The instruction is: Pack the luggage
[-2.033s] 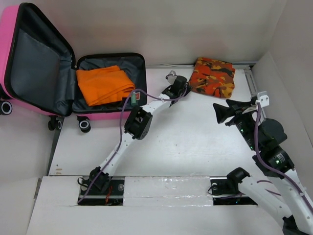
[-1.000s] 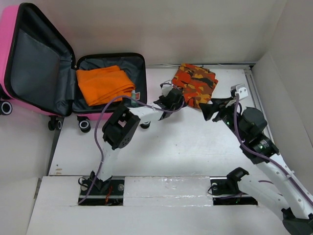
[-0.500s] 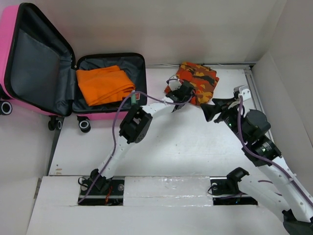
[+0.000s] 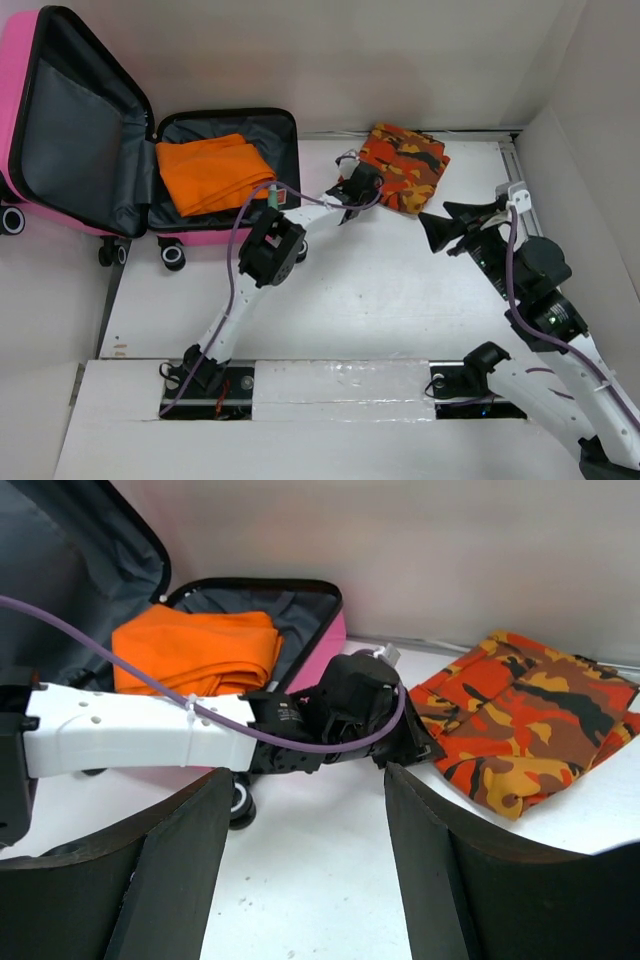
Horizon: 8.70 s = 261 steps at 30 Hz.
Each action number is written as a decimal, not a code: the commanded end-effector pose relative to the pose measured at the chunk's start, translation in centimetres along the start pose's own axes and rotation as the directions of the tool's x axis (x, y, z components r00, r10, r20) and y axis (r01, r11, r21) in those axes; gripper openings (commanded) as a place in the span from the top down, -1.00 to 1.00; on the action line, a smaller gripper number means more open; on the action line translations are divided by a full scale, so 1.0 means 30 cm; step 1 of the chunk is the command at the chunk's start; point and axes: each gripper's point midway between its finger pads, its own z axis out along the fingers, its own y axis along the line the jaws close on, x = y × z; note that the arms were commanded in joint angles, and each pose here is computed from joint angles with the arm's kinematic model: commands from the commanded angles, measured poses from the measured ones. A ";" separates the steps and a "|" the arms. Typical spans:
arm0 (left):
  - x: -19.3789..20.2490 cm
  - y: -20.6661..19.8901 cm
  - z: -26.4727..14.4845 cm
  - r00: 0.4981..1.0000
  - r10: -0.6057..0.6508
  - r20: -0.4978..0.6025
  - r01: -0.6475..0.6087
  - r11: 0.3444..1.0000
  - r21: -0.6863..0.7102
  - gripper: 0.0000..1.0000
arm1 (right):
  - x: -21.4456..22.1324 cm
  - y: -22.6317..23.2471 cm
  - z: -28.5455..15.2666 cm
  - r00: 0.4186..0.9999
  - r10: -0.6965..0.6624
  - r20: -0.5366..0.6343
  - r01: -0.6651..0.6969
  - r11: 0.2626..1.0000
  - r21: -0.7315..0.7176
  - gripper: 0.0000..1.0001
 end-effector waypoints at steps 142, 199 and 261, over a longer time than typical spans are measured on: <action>-1.363 0.552 -2.004 0.535 0.283 0.796 0.322 0.803 -0.501 -1.00 | 0.082 0.132 0.046 0.998 -0.023 -0.063 0.008 0.973 -0.230 0.21; -0.599 0.104 -1.502 0.821 0.417 0.391 -0.560 0.722 0.406 -1.00 | 0.188 0.151 0.144 0.985 -0.050 -0.168 0.008 0.970 -0.242 -0.29; -0.632 0.513 -0.706 0.998 -0.048 0.044 0.045 0.996 0.079 0.99 | 0.761 -0.029 0.889 0.914 0.057 -0.402 -0.060 0.998 0.005 0.36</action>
